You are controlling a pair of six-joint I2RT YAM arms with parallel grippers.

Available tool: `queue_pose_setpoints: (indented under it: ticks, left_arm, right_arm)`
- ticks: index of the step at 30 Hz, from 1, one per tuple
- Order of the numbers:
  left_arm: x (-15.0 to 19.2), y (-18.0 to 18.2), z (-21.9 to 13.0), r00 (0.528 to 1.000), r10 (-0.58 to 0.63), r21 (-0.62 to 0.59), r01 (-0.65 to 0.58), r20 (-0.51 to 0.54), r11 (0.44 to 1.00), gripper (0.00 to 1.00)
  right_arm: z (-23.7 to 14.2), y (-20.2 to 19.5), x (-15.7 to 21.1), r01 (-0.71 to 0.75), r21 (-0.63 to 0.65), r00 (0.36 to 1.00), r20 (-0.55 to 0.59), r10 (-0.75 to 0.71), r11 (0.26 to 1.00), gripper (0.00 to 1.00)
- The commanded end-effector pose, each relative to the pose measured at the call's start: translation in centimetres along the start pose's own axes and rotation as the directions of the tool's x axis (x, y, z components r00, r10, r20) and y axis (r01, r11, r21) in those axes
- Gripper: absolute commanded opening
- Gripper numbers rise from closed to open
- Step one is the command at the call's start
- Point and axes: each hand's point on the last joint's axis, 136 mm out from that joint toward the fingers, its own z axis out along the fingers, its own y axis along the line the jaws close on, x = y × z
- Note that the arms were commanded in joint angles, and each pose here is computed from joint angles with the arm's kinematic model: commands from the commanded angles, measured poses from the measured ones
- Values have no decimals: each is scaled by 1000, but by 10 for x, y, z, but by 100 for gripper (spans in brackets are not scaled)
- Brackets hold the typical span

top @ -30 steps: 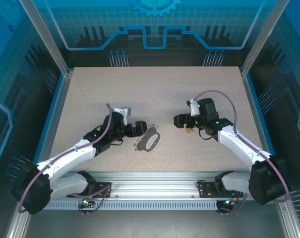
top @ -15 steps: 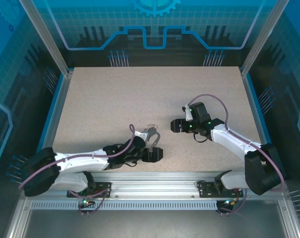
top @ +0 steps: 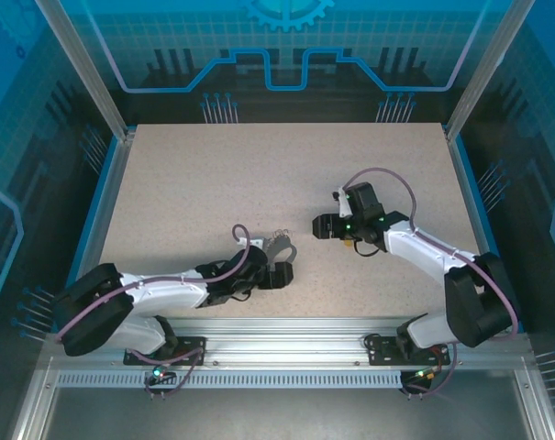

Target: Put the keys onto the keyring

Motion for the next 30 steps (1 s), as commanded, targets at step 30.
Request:
queue_pose_setpoints:
  ticks: [30]
  left_arm:
    - [-130,-8,-18,992,14,105,-27,123,994,99]
  right_arm:
    - [9,48,98,73,-106,980,-178,-91,992,59]
